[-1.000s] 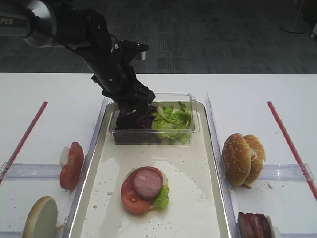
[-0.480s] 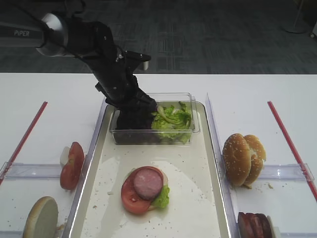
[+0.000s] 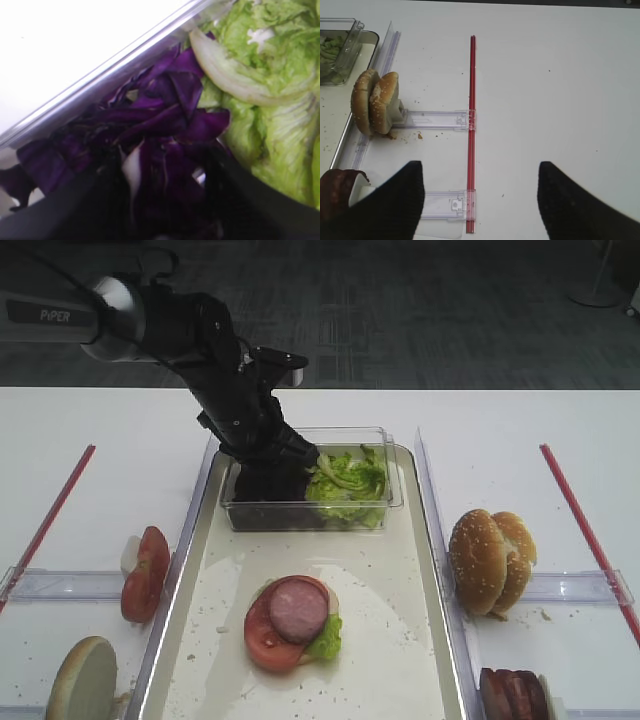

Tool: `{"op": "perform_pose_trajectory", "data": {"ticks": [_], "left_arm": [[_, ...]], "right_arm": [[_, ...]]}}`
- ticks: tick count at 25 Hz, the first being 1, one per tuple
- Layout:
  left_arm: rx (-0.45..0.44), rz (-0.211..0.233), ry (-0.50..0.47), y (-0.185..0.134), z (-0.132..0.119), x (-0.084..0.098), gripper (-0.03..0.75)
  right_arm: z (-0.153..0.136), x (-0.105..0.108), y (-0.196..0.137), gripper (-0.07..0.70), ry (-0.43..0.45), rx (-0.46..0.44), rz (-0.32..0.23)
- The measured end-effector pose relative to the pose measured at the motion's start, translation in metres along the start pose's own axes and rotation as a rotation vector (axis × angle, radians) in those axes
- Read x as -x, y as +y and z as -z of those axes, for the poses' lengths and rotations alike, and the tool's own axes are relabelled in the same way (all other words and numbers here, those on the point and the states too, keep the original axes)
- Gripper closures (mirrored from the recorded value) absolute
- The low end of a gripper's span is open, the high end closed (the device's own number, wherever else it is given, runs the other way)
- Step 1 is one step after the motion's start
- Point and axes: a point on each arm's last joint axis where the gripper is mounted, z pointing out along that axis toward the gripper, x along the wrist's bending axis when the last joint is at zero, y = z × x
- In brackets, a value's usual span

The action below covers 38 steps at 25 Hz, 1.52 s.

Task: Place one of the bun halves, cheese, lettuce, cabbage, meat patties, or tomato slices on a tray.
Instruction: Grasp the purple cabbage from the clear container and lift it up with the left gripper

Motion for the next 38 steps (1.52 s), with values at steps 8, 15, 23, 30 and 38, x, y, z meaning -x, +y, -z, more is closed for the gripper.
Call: {"op": "perform_pose_trajectory", "data": {"ticks": [8,15,23,30,38], "left_arm": [[0.003,-0.003,-0.003,-0.0003,-0.0046,-0.0005,0.370],[0.006,-0.011,0.000,-0.0006,-0.0084,-0.0013,0.414],[0.004,-0.010,-0.004,-0.0007,-0.0097,-0.0012,0.507],[0.001,-0.001,-0.014,-0.0010,-0.0097,-0.0003,0.625],[0.001,-0.003,-0.014,0.0000,-0.0086,-0.0002,0.634]], "right_arm": [[0.0000,0.0000,0.0000,0.124,0.000,0.000,0.000],[0.0000,0.0000,0.0000,0.123,0.000,0.000,0.000],[0.0000,0.0000,0.0000,0.124,0.000,0.000,0.000],[0.0000,0.0000,0.0000,0.124,0.000,0.000,0.000],[0.0000,0.0000,0.0000,0.123,0.000,0.000,0.000]]}}
